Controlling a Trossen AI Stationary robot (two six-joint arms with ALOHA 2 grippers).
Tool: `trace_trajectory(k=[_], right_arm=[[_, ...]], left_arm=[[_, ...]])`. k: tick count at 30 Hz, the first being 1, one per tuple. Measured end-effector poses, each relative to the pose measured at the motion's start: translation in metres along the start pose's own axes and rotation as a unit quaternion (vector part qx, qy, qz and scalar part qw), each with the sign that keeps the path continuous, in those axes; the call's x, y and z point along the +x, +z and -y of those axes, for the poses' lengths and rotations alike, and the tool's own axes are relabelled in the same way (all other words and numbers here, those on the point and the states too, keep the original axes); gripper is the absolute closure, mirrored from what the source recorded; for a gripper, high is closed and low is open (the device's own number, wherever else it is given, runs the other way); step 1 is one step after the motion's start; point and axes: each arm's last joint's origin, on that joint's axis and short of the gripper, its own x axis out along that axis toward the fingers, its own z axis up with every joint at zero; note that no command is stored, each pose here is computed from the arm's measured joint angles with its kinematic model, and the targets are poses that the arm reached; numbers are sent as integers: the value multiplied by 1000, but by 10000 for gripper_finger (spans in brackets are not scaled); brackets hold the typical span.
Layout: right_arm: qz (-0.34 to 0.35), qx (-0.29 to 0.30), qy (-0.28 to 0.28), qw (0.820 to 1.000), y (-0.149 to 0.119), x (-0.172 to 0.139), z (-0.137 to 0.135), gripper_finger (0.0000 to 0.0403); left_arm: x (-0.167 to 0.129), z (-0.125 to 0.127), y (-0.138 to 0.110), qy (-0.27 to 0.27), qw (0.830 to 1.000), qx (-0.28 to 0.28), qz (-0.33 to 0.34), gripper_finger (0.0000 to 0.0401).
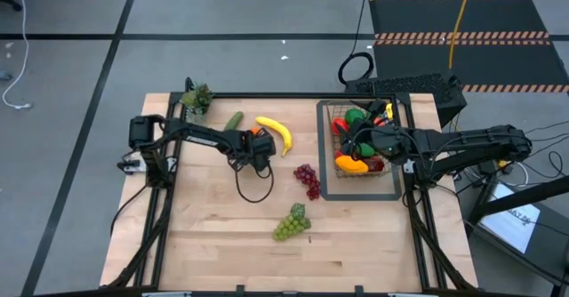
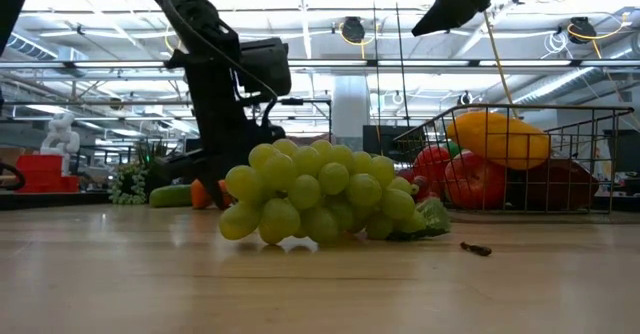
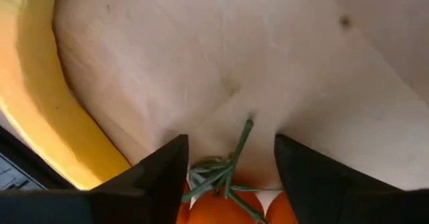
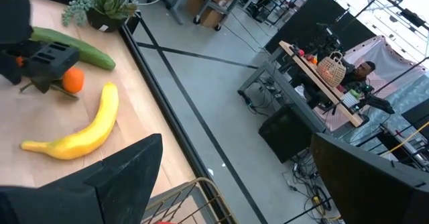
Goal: Build produce basket
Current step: Put the tangerine into the gold wire basket
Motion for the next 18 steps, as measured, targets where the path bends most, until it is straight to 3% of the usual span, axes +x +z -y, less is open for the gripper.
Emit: trace_trajectory(k=[18], right_arm=[[0, 1, 0, 1000, 0, 0, 0, 26]], left_arm=[[6, -4, -11, -18, 999, -45, 11, 327]])
